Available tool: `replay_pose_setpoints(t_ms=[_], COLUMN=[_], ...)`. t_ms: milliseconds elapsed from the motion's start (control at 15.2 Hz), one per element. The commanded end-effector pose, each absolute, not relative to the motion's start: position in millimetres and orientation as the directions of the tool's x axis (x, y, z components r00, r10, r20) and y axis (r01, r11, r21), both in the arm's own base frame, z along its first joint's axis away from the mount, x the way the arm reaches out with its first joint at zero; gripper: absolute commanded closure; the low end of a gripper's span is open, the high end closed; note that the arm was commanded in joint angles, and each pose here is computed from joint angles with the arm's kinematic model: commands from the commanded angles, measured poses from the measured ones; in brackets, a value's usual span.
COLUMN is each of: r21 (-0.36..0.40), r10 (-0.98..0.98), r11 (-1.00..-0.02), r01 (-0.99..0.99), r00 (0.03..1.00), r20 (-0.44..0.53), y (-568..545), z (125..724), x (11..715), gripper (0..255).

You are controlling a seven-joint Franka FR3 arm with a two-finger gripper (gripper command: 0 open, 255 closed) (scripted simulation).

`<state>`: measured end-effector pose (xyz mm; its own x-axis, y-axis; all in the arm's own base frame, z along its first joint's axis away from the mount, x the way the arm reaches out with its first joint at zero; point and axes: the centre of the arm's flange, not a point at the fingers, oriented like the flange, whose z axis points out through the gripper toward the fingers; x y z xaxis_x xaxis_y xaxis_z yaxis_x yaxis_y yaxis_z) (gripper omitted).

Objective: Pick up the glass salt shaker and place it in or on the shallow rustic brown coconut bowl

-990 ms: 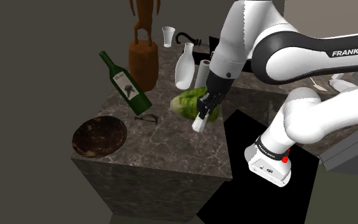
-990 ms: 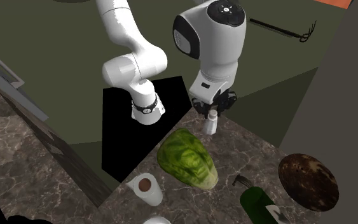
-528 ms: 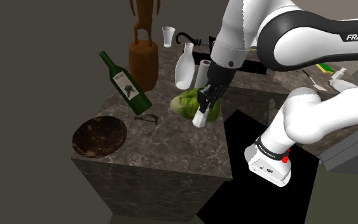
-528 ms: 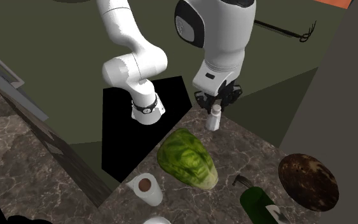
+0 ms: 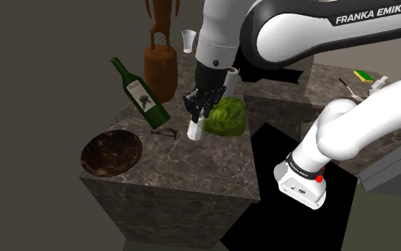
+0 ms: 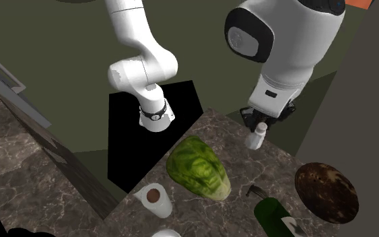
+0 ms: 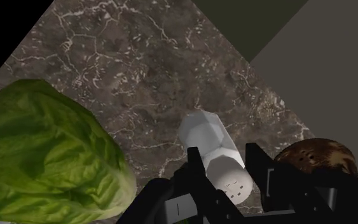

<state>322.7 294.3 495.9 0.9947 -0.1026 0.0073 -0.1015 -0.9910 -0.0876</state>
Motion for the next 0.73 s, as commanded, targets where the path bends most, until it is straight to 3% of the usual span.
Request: replay_pose_setpoints(t_ms=[0,660], r21=[-0.089,-0.089], r10=[-0.103,-0.103], r11=[-0.991,-0.991], r01=[-0.102,-0.102], r00=[0.995,0.995], r20=[0.007,0.007], y=[315,412], z=[499,513], x=[340,428], gripper=[255,255])
